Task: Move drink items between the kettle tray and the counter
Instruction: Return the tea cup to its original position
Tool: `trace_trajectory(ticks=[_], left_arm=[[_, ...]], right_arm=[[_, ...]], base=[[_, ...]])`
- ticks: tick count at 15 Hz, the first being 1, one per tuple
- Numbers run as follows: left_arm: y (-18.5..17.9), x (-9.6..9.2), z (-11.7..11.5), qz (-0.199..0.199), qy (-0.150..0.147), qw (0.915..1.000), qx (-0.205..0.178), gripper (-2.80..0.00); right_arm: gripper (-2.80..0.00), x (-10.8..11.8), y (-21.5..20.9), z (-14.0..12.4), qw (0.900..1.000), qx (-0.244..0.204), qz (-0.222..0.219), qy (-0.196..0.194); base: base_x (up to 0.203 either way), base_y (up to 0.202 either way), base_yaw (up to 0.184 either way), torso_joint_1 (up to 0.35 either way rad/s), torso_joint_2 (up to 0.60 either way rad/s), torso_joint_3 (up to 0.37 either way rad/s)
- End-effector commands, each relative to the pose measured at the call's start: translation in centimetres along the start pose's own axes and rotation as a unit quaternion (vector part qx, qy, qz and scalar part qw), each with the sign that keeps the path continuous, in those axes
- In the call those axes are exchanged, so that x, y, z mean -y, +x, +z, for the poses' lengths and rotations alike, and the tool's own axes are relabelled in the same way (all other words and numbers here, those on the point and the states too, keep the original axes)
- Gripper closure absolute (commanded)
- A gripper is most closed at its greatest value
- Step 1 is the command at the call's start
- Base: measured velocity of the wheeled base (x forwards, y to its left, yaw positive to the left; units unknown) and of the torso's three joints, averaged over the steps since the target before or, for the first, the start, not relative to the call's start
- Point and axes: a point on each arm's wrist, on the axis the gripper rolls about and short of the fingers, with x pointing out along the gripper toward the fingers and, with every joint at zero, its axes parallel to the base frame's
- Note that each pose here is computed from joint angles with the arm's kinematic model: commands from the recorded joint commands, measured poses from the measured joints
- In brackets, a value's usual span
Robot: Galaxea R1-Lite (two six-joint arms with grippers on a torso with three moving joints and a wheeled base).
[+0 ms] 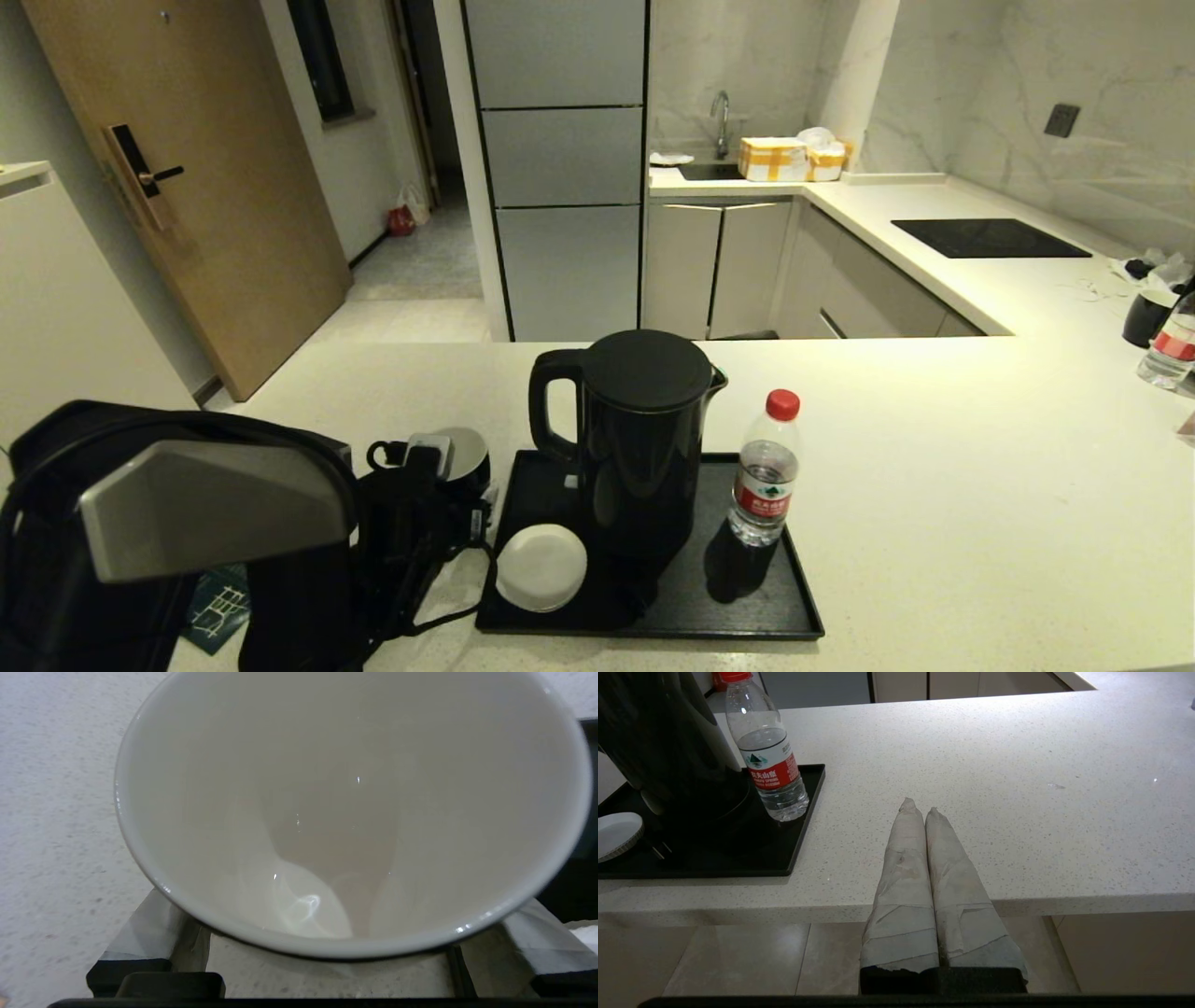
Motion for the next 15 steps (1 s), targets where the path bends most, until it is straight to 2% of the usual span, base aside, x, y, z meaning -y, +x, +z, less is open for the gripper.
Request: trace_trajectory(ticks=[1, 3, 5, 8, 11, 13, 15], left_arm=[[-0.9, -0.2, 0.9, -0.001, -0.007, 0.9999, 0.013, 0.00], [-1.6, 0.0, 1.1, -0.008, -0.007, 0.9999, 0.012, 0.00], [-3.7, 1.1, 1.5, -0.033, -0.013, 0.9993, 0.013, 0.00], [-3.9, 1.2, 1.5, -0.034, -0.015, 0.9992, 0.012, 0.00], [-6.9, 4.0, 0.4, -0.090, -0.003, 0.9959, -0.007, 0.00], [-7.1, 4.1, 0.3, -0.092, -0.004, 0.9957, -0.010, 0.00], [-8.1, 5.5, -0.3, -0.121, 0.010, 0.9924, -0.016, 0.00]], right_arm=[[0.00, 0.0, 0.0, 0.0, 1.000, 0.000, 0.000, 0.000], [0.00, 0.0, 0.0, 0.0, 1.000, -0.001, 0.000, 0.000], [0.00, 0.0, 0.0, 0.0, 1.000, 0.000, 0.000, 0.000], [0.00, 0.0, 0.0, 0.0, 1.000, -0.001, 0.000, 0.000], [0.00, 0.0, 0.0, 0.0, 1.000, 0.000, 0.000, 0.000], [0.00, 0.0, 0.0, 0.0, 1.000, -0.001, 0.000, 0.000], [0.00, 0.0, 0.0, 0.0, 1.000, -0.001, 0.000, 0.000]], base=[[0.000, 0.000, 0.000, 0.000, 0.00, 0.000], [0.000, 0.000, 0.000, 0.000, 0.00, 0.000], [0.000, 0.000, 0.000, 0.000, 0.00, 0.000], [0.000, 0.000, 0.000, 0.000, 0.00, 0.000], [0.000, 0.000, 0.000, 0.000, 0.00, 0.000], [0.000, 0.000, 0.000, 0.000, 0.00, 0.000], [0.000, 0.000, 0.000, 0.000, 0.00, 0.000]])
